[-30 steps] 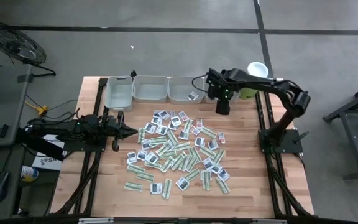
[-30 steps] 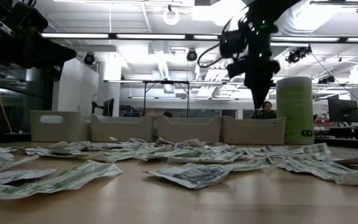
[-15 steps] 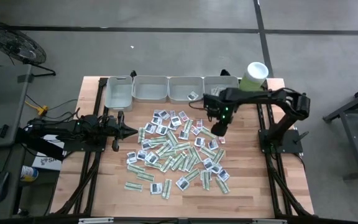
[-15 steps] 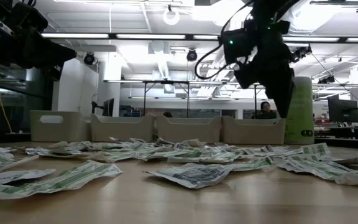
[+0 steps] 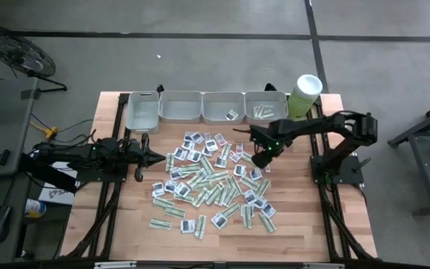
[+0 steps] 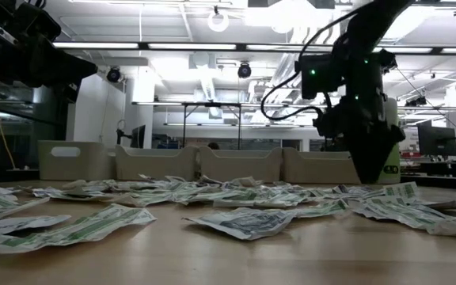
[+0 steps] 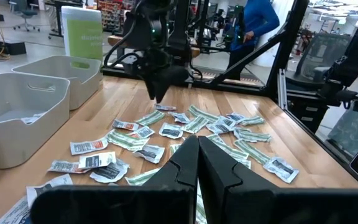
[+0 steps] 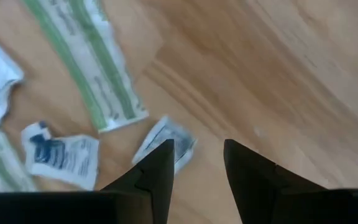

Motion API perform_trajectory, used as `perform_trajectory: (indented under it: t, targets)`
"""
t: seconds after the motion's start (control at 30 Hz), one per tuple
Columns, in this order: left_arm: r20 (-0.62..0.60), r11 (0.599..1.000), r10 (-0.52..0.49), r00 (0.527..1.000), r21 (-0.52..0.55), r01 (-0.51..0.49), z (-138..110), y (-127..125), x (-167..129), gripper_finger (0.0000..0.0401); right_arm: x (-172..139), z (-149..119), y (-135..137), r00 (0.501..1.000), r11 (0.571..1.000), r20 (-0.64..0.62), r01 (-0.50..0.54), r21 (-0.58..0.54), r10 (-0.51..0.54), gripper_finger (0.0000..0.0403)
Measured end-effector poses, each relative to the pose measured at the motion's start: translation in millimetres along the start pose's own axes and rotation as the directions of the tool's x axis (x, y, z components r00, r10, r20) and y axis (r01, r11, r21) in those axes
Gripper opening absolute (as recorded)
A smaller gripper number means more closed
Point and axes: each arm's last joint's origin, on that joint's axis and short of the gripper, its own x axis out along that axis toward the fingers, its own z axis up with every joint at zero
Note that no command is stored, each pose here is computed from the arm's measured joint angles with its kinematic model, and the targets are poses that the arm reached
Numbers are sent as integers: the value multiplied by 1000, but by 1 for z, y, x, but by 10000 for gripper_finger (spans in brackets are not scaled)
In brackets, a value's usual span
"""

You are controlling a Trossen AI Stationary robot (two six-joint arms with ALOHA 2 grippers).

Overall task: Pick & Place First Aid Supplies
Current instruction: Put the orange ointment pack into the middle left gray bin

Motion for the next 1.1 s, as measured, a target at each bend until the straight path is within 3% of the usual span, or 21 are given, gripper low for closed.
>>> perform_trajectory:
  t: [0.4,1.1]
  targets:
    - [0,1000,0,1000,0,0,0,0,0,1,7,-2,-3,998,999,53,41,-11,-40,134]
    - [0,1000,0,1000,0,0,0,0,0,1,8,-5,4,999,1000,32,-12,-23,13,134]
